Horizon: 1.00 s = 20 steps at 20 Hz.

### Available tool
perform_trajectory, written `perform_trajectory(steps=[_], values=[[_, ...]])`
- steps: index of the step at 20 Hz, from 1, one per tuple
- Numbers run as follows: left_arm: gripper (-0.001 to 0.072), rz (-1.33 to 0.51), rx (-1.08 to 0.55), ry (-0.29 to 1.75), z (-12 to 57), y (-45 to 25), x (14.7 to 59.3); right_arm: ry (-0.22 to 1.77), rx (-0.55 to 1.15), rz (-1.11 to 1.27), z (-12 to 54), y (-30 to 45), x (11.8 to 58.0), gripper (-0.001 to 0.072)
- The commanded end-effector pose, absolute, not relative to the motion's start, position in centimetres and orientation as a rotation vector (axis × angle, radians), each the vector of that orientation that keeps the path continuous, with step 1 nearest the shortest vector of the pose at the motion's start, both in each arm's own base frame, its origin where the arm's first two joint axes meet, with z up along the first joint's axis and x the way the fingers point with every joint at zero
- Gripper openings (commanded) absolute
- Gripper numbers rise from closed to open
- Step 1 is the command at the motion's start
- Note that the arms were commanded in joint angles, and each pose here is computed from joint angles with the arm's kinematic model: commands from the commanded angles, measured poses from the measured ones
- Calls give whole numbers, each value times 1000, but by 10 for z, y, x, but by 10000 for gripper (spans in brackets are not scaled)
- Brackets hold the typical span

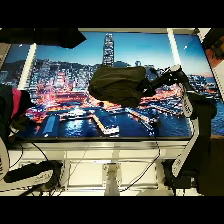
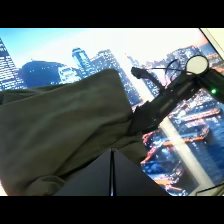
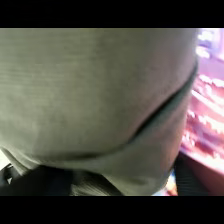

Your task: Fold the clothes and pants, and hang the long-sleeved shirts on hangers.

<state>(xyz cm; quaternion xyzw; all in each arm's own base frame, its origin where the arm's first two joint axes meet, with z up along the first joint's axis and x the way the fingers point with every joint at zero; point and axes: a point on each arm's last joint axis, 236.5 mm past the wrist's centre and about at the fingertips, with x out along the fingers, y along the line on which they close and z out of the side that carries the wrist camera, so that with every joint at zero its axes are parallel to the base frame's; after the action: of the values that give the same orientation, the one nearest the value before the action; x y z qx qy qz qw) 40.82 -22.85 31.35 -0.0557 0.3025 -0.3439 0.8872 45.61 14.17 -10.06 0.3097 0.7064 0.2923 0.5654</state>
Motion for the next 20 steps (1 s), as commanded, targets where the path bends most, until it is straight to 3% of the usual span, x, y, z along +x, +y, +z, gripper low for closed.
perform_trajectory(steps=[1, 2, 4, 7, 10, 13, 16, 20], values=[[8, -715, -116, 629, 313, -229, 408, 1653, 699, 715, -101, 160, 456, 195], [8, -715, -116, 629, 313, -229, 408, 1666, 723, 713, -96, 164, 454, 27], [8, -715, -116, 629, 313, -229, 408, 1667, 739, 734, -80, 166, 451, 21], [9, -715, -116, 628, 313, -229, 408, 1631, 644, 578, -71, 121, 461, 21], [9, -715, -116, 629, 314, -229, 408, 1636, 589, 309, -73, 24, 458, 20], [9, -715, -116, 629, 314, -229, 408, 1576, 709, 98, -64, -77, 447, 20], [9, -715, -117, 628, 314, -229, 408, 1498, 839, -105, -56, -184, 409, 20], [9, -713, -121, 624, 315, -229, 409, 1422, 1006, -361, -55, -297, 324, 20]])
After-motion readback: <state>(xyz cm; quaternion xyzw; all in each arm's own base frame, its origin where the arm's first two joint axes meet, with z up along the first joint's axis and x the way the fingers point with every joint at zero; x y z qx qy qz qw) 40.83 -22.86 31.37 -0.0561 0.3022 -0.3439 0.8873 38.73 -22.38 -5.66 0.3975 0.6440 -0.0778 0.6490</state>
